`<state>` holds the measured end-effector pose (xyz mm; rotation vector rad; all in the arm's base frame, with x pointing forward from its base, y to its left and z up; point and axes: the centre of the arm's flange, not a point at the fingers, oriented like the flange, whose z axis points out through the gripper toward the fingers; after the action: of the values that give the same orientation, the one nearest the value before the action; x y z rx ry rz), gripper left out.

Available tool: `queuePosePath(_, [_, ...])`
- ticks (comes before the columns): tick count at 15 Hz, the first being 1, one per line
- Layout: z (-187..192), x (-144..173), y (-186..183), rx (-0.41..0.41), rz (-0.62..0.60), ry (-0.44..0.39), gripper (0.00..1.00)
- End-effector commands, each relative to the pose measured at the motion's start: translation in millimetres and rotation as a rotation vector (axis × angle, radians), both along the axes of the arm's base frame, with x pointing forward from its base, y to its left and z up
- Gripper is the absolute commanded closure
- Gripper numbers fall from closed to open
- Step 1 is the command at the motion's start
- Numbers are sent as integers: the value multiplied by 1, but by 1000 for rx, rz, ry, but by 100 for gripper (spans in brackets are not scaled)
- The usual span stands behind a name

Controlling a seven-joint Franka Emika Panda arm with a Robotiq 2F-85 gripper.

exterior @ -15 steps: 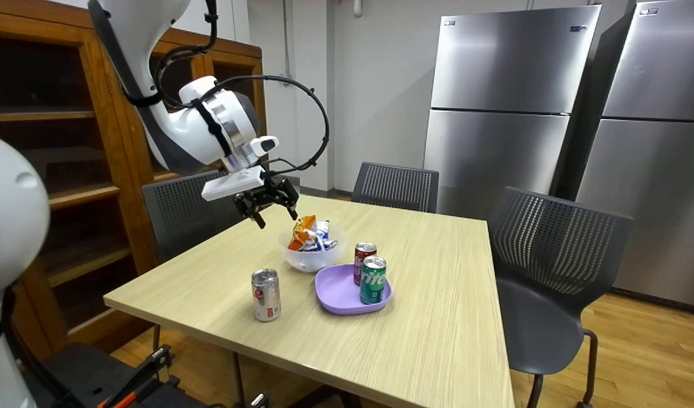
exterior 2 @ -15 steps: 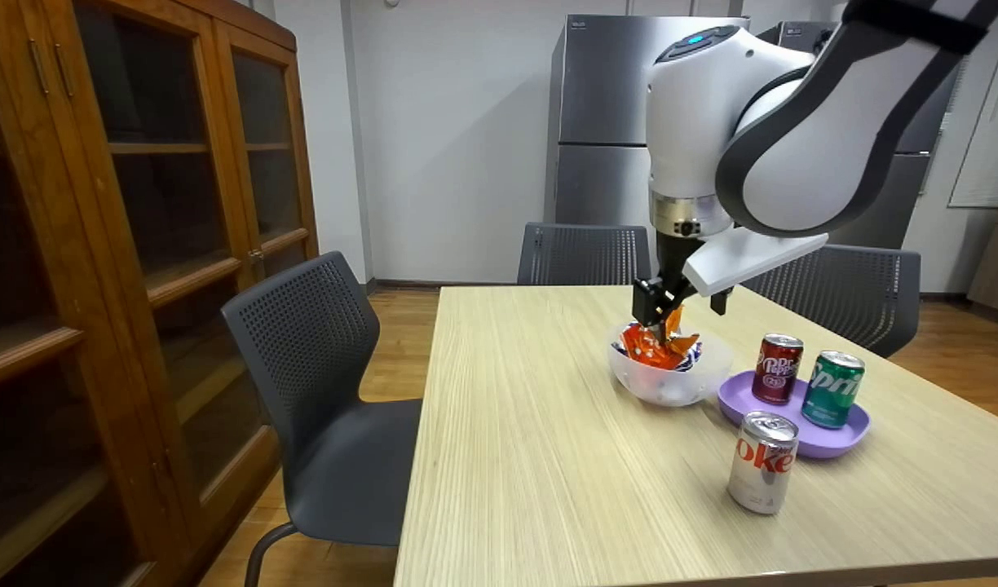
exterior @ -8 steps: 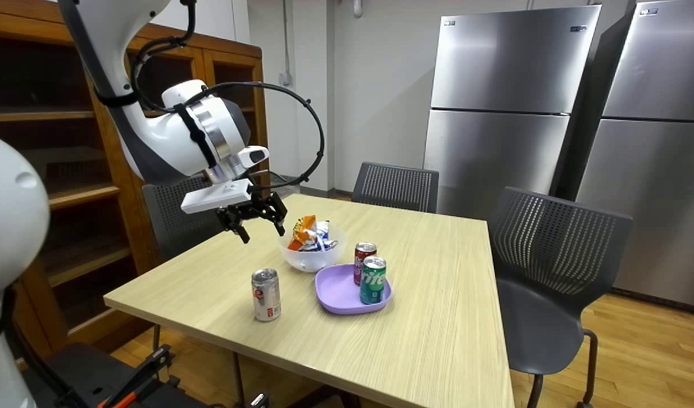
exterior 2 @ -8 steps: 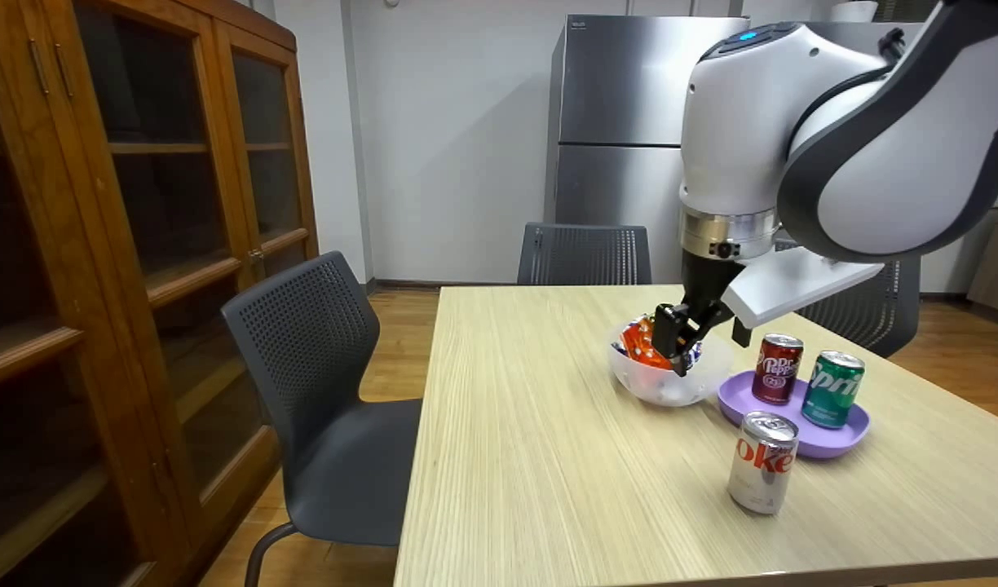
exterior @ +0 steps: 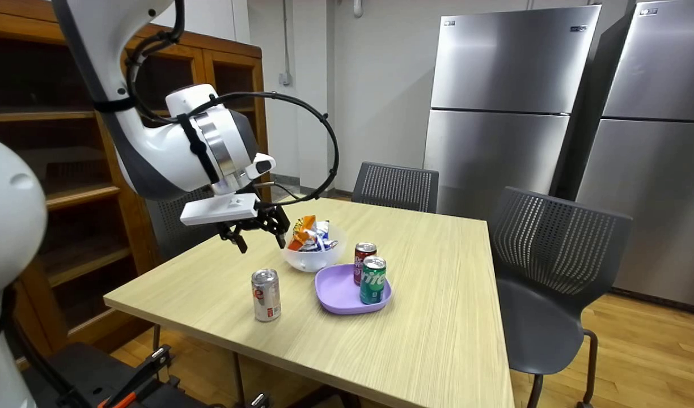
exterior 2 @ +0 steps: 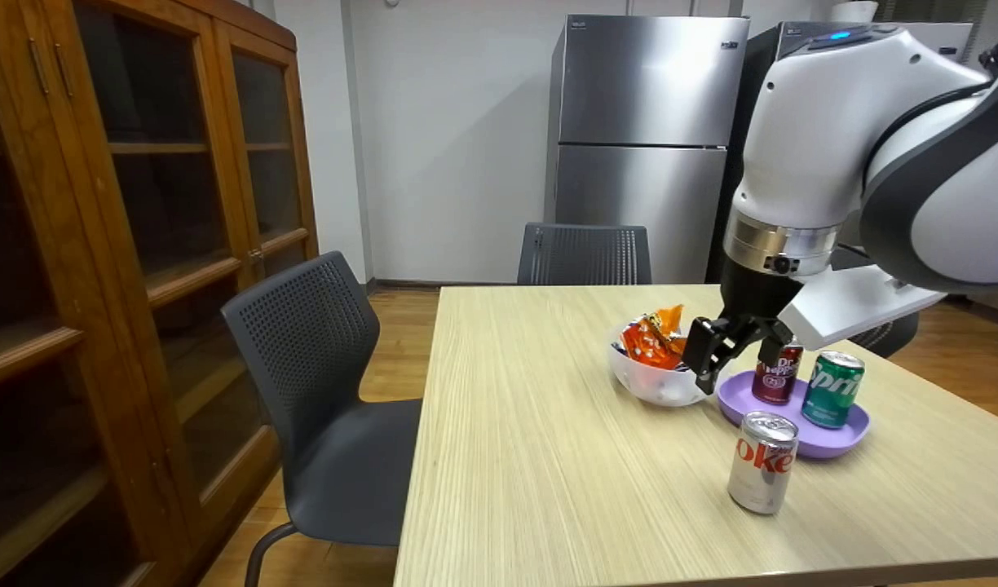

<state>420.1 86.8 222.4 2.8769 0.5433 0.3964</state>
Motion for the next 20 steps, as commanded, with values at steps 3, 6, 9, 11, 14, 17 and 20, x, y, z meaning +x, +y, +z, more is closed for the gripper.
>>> queuePosePath(3, [-5, -15, -16, 40, 53, 10, 0])
queuePosePath(6, [-13, -20, -18, 28, 45, 26, 0])
queuePosePath(9, [-21, -22, -23, 29, 31, 43, 0])
queuePosePath(11, [-26, -22, -26, 33, 24, 56, 0])
queuePosePath(14, [-39, -23, -28, 43, 13, 88, 0])
queuePosePath(17, [-51, -24, -30, 47, -3, 114, 0])
queuePosePath(20, [-60, -24, -33, 50, -24, 131, 0])
